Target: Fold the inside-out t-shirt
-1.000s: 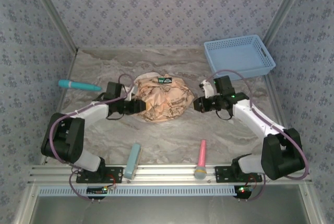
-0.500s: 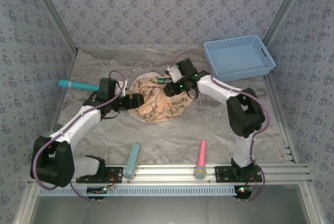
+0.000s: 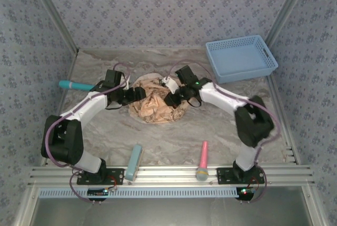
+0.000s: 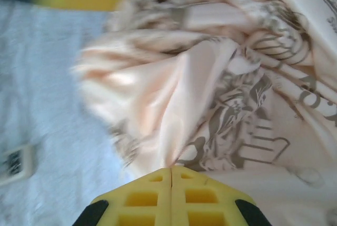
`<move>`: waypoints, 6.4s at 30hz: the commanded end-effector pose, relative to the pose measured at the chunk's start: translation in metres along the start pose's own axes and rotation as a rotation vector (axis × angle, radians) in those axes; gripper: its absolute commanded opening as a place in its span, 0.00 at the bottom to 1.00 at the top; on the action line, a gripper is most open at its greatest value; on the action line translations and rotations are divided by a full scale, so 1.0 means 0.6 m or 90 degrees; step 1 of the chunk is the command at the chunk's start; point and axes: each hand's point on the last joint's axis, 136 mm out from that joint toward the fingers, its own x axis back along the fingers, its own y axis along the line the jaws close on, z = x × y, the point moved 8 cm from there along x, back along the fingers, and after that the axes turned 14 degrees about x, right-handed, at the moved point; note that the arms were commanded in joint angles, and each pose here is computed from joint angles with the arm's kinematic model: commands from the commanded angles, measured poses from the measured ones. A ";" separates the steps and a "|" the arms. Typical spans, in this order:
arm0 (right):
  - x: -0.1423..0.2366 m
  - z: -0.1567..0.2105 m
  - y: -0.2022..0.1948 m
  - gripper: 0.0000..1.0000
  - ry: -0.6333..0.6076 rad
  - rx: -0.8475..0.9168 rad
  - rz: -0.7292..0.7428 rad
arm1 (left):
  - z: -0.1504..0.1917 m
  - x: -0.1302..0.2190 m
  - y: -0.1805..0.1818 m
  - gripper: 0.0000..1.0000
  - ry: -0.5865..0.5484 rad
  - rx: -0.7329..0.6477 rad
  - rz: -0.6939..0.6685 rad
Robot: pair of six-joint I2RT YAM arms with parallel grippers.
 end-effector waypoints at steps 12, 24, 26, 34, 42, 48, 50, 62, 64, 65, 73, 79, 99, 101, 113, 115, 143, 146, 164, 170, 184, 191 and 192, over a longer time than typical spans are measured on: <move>0.008 0.052 0.072 0.40 0.041 0.035 -0.032 | 0.050 -0.051 0.006 0.72 0.054 -0.011 -0.040; -0.102 0.013 -0.097 0.50 0.074 -0.114 0.100 | 0.033 -0.088 0.001 0.35 0.060 -0.052 -0.128; -0.128 0.020 -0.092 0.50 0.092 -0.121 0.100 | 0.036 -0.083 0.000 0.25 0.066 -0.057 -0.120; -0.109 0.005 -0.084 0.00 0.003 -0.146 0.047 | 0.032 -0.036 -0.008 0.00 0.064 -0.070 -0.019; 0.104 0.002 -0.098 0.00 -0.126 -0.181 0.051 | -0.007 0.087 -0.089 0.00 -0.066 -0.190 0.151; 0.103 0.194 -0.117 0.00 -0.063 -0.395 0.124 | -0.011 0.000 0.003 0.00 -0.148 -0.078 0.092; 0.094 0.229 -0.112 0.02 -0.021 -0.437 0.146 | 0.007 -0.038 0.053 0.00 -0.142 -0.051 0.047; 0.116 0.096 -0.022 0.40 0.042 -0.037 0.182 | 0.068 -0.012 -0.053 0.57 -0.050 -0.280 0.035; 0.097 0.080 -0.007 0.40 0.042 0.024 0.181 | 0.079 -0.013 -0.074 0.57 -0.033 -0.330 0.021; 0.083 0.077 0.000 0.40 0.044 0.047 0.171 | 0.083 -0.019 -0.079 0.57 -0.023 -0.348 0.016; 0.011 0.091 -0.011 0.44 0.128 0.059 0.191 | 0.080 -0.072 -0.092 0.57 -0.002 -0.377 -0.053; -0.028 0.100 -0.044 0.43 0.186 0.061 0.212 | 0.066 -0.133 -0.069 0.59 0.009 -0.381 -0.103; 0.119 0.184 -0.077 0.22 0.125 -0.221 0.193 | 0.060 -0.039 -0.101 0.00 0.078 -0.339 0.191; 0.122 0.172 -0.064 0.36 0.154 -0.182 0.248 | 0.079 -0.046 -0.090 0.00 0.097 -0.330 0.214; 0.051 0.064 0.067 0.45 0.049 0.349 0.186 | 0.104 -0.061 -0.068 0.00 0.101 -0.283 0.261; 0.026 0.066 0.063 0.45 0.061 0.423 0.174 | 0.104 -0.062 -0.067 0.00 0.110 -0.278 0.267; 0.124 0.098 0.047 0.00 -0.003 0.467 0.124 | 0.014 -0.045 -0.050 0.50 0.037 -0.198 0.206; 0.063 0.146 0.096 0.25 0.050 0.479 0.037 | 0.033 -0.048 -0.037 0.51 0.062 -0.169 0.196; 0.050 0.106 0.025 0.50 0.058 0.463 0.085 | 0.102 -0.123 -0.073 0.55 0.131 -0.113 0.013; 0.001 0.105 0.011 0.40 0.094 0.456 0.080 | 0.098 -0.147 -0.066 0.49 0.147 -0.106 -0.013; 0.224 -0.019 0.024 0.00 -0.213 0.438 0.171 | 0.011 0.027 -0.085 0.00 -0.029 -0.255 0.069; 0.177 0.143 -0.006 0.02 -0.038 0.265 0.216 | 0.022 -0.008 -0.060 0.11 0.018 -0.180 0.139; 0.163 0.172 -0.020 0.06 0.011 0.200 0.236 | 0.034 -0.015 -0.073 0.21 0.028 -0.195 0.163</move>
